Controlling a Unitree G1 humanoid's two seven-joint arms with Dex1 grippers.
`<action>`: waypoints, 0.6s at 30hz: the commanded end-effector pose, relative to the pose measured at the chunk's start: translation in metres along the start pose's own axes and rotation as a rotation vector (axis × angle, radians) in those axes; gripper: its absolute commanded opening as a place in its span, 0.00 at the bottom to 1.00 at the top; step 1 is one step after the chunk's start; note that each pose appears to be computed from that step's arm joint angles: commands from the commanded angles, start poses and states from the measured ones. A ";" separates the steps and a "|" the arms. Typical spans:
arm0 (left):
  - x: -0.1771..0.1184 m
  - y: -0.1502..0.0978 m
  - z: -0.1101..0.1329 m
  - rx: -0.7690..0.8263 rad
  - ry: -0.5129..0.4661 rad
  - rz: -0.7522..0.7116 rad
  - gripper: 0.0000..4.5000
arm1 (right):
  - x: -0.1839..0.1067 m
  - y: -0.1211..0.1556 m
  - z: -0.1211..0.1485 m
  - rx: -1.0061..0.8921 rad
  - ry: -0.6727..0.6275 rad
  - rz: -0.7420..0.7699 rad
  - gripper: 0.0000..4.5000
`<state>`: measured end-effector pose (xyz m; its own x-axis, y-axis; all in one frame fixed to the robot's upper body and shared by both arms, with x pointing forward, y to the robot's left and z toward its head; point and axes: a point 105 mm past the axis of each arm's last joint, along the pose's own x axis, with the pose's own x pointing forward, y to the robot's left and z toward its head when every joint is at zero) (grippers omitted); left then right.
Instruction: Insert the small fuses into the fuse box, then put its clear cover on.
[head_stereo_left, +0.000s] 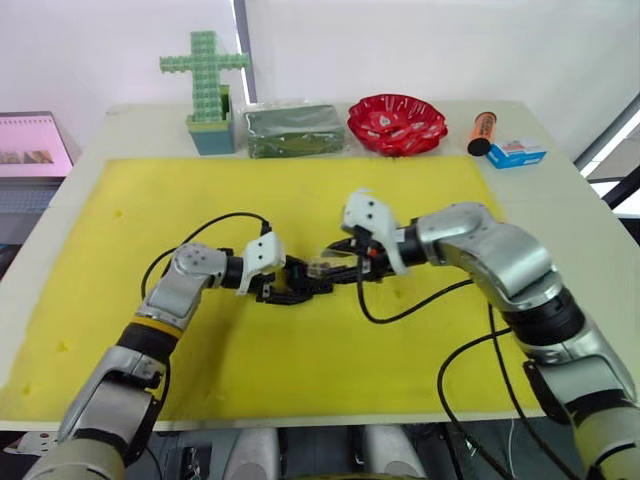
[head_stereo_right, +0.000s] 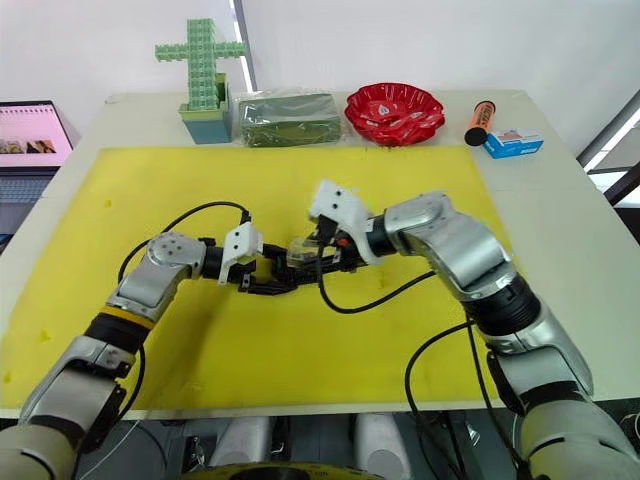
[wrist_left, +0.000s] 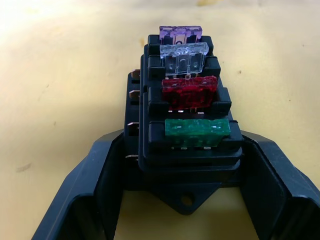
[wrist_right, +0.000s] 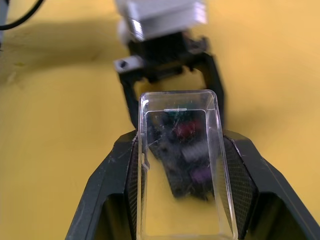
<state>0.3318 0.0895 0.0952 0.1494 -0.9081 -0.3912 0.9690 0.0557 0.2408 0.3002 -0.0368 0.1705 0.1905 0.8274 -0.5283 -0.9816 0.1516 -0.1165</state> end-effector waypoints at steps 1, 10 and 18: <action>0.004 -0.002 -0.005 0.026 0.021 -0.047 0.63 | 0.003 -0.001 0.014 -0.072 -0.017 -0.001 0.40; 0.004 -0.001 -0.008 0.036 0.025 -0.059 0.63 | 0.019 -0.006 0.012 -0.089 0.013 0.000 0.40; 0.002 0.000 -0.010 0.037 0.033 -0.044 0.63 | 0.022 -0.010 0.000 -0.088 0.048 0.004 0.40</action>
<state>0.3343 0.0881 0.0937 0.1046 -0.9121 -0.3963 0.9638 -0.0052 0.2665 0.3162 -0.0234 0.1532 0.1937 0.7925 -0.5782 -0.9799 0.1280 -0.1529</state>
